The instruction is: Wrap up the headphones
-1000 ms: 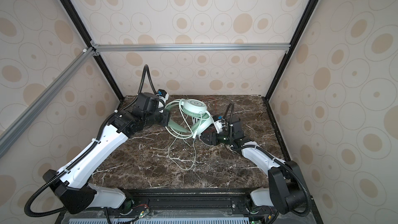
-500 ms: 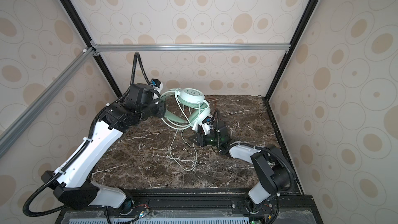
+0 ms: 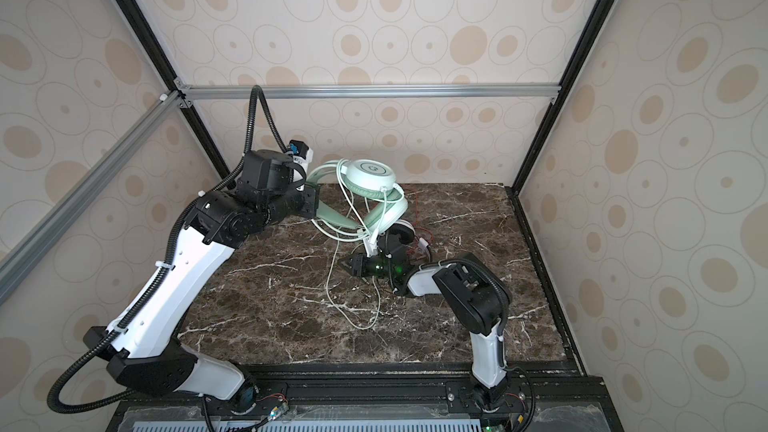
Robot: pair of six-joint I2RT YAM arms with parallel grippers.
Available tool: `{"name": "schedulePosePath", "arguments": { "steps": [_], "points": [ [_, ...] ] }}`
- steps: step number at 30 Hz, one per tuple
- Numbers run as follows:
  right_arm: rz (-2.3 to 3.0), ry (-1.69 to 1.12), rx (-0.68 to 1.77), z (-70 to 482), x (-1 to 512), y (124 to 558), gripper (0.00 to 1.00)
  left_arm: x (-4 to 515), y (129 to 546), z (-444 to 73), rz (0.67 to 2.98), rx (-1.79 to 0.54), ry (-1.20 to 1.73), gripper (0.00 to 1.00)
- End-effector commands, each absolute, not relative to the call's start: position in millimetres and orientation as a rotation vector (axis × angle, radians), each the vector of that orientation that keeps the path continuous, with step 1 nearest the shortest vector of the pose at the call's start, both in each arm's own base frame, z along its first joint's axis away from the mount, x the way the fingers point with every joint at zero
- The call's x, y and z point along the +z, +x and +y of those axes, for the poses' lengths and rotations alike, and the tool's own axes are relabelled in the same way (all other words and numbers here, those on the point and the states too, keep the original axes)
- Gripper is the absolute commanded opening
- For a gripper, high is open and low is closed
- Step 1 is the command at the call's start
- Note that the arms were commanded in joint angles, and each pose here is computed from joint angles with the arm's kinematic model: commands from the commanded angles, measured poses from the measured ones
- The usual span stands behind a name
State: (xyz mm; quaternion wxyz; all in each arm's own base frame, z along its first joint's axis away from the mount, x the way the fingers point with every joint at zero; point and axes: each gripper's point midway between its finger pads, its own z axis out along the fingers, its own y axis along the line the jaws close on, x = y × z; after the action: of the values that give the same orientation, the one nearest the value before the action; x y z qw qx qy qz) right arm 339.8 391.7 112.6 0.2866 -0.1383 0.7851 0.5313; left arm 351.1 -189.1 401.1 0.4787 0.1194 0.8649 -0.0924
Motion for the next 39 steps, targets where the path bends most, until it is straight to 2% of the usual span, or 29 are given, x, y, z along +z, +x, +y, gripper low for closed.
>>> {"name": "schedulePosePath", "arguments": {
  "steps": [1, 6, 13, 15, 20, 23, 30, 34, 39],
  "points": [
    [2.032, -0.387, 1.487, 411, 128, 340, 0.44, 439, 351, -189, 2.009, -0.288, 0.256, 0.0],
    [2.039, -0.396, 1.497, 424, 122, 342, 0.43, 440, 351, -189, 2.005, -0.283, 0.26, 0.0],
    [2.033, -0.364, 1.537, 431, 114, 346, 0.35, 443, 350, -188, 2.002, -0.289, 0.257, 0.0],
    [2.028, -0.372, 1.549, 432, 113, 345, 0.27, 443, 349, -187, 2.002, -0.286, 0.255, 0.0],
    [2.003, -0.392, 1.593, 430, 117, 333, 0.01, 439, 351, -185, 2.01, -0.264, 0.241, 0.0],
    [2.052, -0.395, 1.563, 418, 107, 320, 0.0, 436, 357, -180, 2.009, -0.229, 0.216, 0.0],
    [2.297, -0.493, 1.225, 354, 78, 266, 0.0, 440, 376, -164, 2.003, -0.125, 0.144, 0.0],
    [2.394, -0.62, 0.926, 314, 82, 238, 0.0, 454, 384, -155, 1.979, -0.065, 0.1, 0.0],
    [2.422, -0.669, 0.677, 270, 97, 219, 0.0, 465, 391, -134, 1.936, 0.04, 0.007, 0.0]
  ]
}}
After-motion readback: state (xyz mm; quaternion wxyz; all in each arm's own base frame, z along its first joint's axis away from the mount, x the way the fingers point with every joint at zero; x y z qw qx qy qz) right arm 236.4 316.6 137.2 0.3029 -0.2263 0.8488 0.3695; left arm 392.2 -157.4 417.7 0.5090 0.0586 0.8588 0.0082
